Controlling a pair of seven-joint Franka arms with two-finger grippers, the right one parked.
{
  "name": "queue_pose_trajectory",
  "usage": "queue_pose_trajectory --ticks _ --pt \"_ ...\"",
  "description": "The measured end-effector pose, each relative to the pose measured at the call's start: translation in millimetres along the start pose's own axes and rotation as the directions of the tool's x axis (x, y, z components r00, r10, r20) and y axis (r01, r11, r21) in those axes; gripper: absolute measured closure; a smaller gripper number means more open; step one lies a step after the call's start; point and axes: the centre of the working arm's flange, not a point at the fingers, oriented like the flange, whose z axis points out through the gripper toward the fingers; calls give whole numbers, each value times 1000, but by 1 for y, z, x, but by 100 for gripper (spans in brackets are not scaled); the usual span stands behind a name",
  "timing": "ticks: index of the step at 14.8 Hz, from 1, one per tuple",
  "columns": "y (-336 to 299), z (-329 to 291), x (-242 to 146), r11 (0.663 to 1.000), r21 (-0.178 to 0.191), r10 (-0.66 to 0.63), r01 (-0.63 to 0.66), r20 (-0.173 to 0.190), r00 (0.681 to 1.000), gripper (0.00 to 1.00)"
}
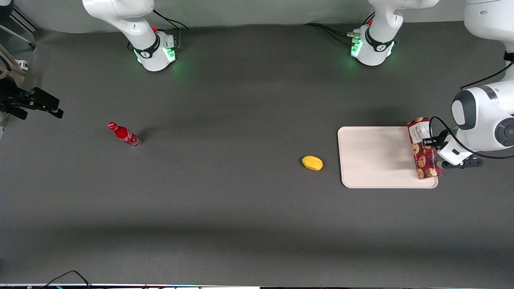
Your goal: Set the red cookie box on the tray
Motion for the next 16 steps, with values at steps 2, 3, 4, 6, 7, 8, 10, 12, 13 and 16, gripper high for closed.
queue_pose_trajectory --ticks 2,3,4,6,7,8,10,12,13,16 --pt "0 -26 -2 1000 -13 1 -1 30 1000 34" --pt "0 -50 -3 1000 -19 4 -3 43 999 25" --pt "0 -80 -5 1000 -26 7 -5 51 999 15" --pt "1 -145 -16 999 -37 16 -14 65 998 0" --pt "5 -176 -24 999 -42 26 -23 67 997 0" --pt "11 -205 -33 998 -46 40 -37 63 997 0" --pt "32 -251 -57 995 -53 85 -83 52 995 0" --pt "64 -280 -86 991 -52 125 -122 50 991 0" --pt "79 -292 -100 989 -49 140 -138 48 989 0" --pt "93 -312 -142 985 -48 167 -166 11 986 0"
